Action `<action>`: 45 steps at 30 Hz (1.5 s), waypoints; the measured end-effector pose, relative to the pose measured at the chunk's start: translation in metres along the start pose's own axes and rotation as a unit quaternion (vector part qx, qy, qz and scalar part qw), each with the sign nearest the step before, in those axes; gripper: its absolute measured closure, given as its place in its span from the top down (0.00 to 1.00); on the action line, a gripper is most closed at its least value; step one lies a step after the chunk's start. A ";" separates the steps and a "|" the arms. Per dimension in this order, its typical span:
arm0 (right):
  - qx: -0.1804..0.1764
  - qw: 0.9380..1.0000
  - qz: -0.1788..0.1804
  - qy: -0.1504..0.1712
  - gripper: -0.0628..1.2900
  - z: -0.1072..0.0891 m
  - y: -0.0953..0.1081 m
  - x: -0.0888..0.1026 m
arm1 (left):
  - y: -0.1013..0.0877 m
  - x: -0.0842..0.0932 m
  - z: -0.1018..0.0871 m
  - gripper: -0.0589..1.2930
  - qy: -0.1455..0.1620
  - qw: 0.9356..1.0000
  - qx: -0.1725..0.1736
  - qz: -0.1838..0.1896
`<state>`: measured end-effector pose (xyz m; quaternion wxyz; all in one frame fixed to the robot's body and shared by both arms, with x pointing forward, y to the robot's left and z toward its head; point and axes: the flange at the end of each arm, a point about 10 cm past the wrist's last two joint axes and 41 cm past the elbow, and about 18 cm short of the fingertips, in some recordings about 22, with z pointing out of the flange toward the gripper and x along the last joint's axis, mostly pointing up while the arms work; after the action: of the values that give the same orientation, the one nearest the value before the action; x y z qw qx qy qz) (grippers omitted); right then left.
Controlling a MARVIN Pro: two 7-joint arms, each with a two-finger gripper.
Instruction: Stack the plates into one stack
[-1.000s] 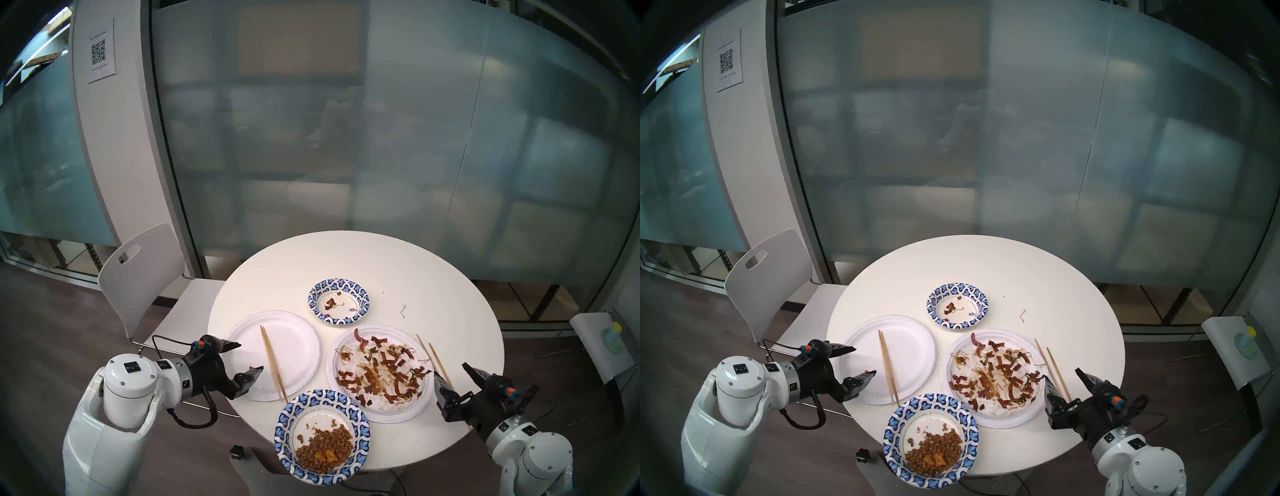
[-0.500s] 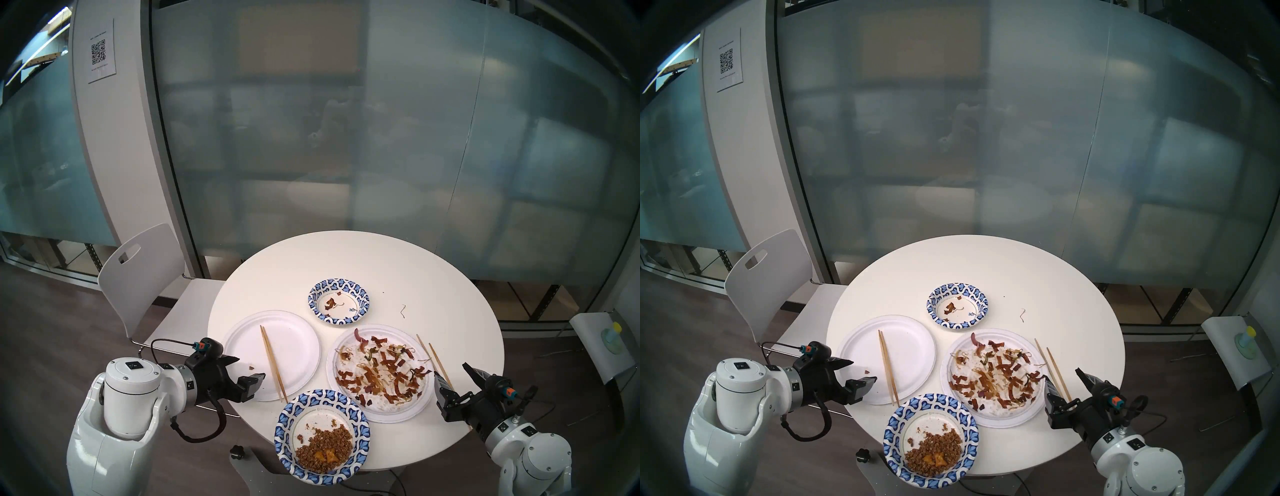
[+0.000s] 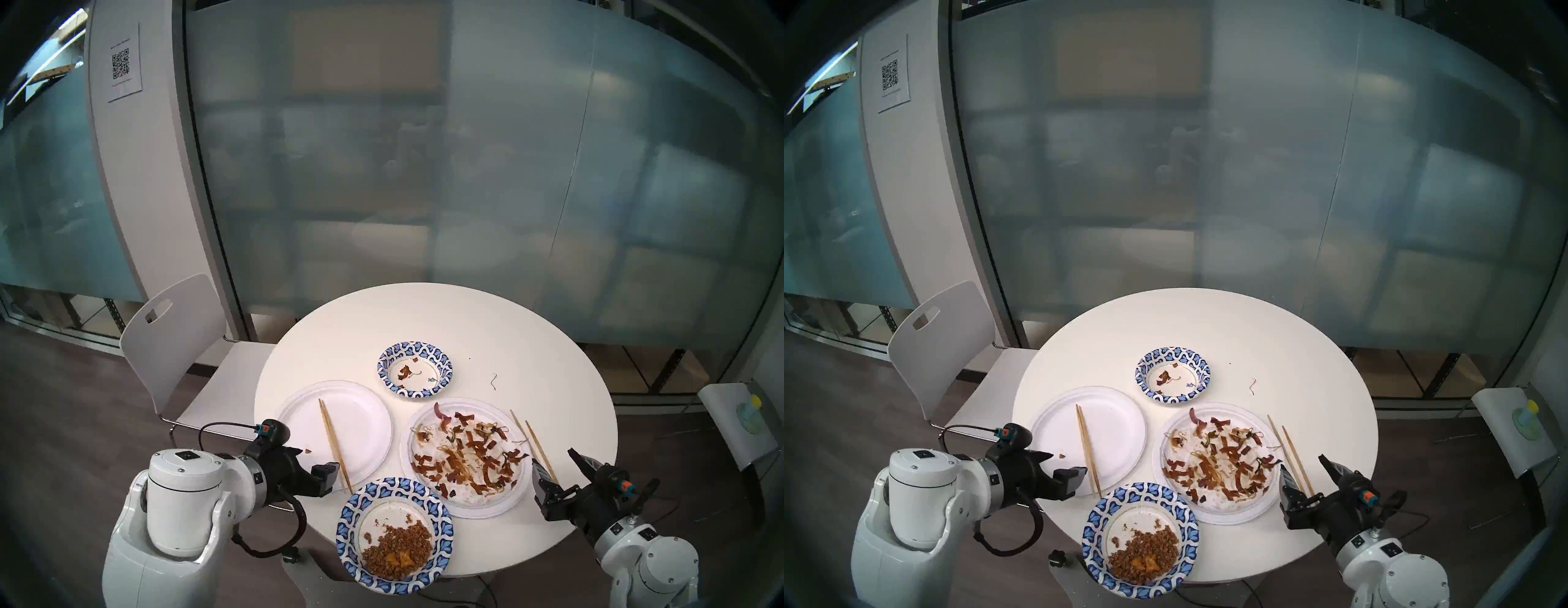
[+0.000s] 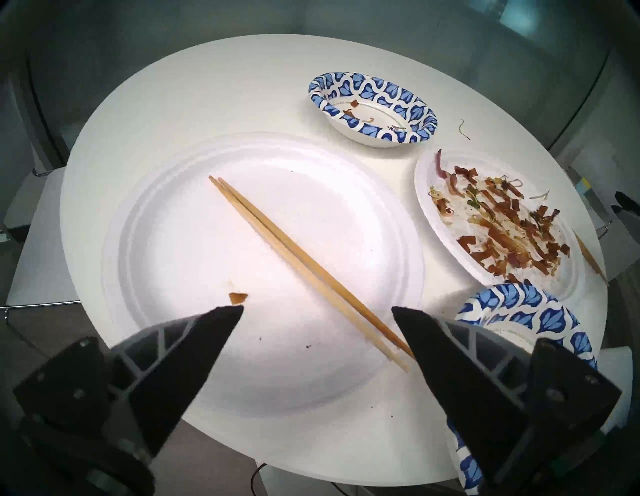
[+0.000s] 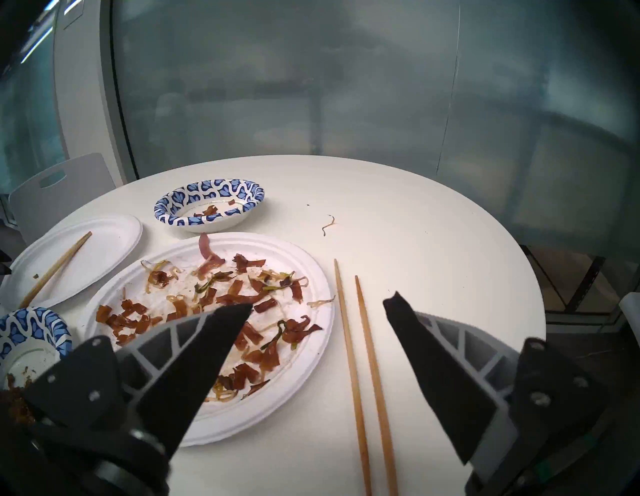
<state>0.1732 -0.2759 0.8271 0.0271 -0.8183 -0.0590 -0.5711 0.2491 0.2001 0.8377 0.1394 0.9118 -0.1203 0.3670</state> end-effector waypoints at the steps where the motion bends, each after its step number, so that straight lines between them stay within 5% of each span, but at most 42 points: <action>1: 0.000 1.000 0.000 0.000 0.86 -0.001 0.000 0.000 | 0.002 0.000 0.001 0.95 0.001 1.000 0.003 -0.002; 17: -0.003 1.000 0.003 0.003 0.87 -0.009 0.005 -0.005 | 0.035 0.001 0.018 0.95 0.005 0.999 0.039 -0.018; 45: -0.006 1.000 0.011 0.014 0.87 -0.012 0.007 -0.009 | 0.044 -0.016 0.045 0.95 -0.027 0.996 0.080 -0.040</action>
<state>0.1595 -0.2844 0.8227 0.0292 -0.8108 -0.0465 -0.5827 0.2529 0.1457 0.8027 0.0766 0.9339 -0.0580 0.3445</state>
